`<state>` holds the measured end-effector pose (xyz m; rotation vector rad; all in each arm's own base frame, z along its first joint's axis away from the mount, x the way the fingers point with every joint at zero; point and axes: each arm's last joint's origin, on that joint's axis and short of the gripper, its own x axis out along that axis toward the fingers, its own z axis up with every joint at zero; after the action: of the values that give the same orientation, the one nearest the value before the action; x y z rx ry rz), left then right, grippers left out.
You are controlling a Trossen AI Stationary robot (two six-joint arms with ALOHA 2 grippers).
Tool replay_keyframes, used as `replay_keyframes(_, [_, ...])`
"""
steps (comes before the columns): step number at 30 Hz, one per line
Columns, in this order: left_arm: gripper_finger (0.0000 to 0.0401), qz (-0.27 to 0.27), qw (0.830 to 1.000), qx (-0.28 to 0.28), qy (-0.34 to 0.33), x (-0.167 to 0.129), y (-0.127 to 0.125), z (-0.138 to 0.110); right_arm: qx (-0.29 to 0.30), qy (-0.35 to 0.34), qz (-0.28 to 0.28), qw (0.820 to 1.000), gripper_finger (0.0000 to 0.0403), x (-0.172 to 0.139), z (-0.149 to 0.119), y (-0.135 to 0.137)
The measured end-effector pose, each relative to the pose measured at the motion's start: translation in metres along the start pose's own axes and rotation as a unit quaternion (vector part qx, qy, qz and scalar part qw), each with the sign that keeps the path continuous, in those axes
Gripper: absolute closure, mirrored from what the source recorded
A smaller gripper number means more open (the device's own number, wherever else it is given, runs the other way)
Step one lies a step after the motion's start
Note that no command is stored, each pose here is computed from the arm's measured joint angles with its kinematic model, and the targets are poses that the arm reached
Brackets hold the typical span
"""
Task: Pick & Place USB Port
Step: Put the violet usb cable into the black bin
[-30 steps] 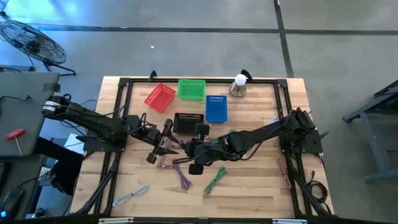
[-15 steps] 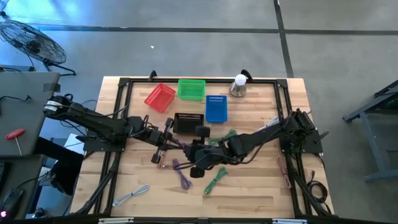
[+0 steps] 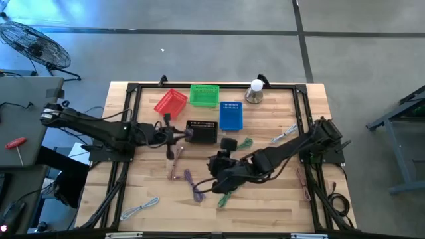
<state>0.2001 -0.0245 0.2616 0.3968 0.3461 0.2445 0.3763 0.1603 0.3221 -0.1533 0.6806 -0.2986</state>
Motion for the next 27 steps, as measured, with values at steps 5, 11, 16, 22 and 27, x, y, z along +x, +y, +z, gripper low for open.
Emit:
replay_keyframes(5, [0.0396,-0.011,0.998,0.063,0.001,-0.001,0.002,0.006,0.006,0.005,-0.018,1.0,0.0304,-0.01,-0.005,0.004])
replay_keyframes(11, [0.0396,-0.063,0.988,0.138,-0.014,0.007,-0.001,0.007,0.023,0.014,-0.036,0.999,0.0304,-0.013,-0.01,0.005])
replay_keyframes(16, [0.0388,-0.052,0.989,0.134,0.022,0.029,0.007,-0.004,0.024,0.02,-0.037,0.999,0.0304,-0.014,-0.012,0.005])
replay_keyframes(22, [0.0395,-0.075,0.99,0.113,0.029,0.061,0.015,-0.019,0.024,0.021,-0.035,0.999,0.0304,-0.014,-0.012,0.005])
replay_keyframes(27, [0.0396,-0.094,0.989,0.097,0.058,0.077,0.016,-0.033,0.026,0.029,-0.038,0.998,0.0304,-0.014,-0.014,0.005])
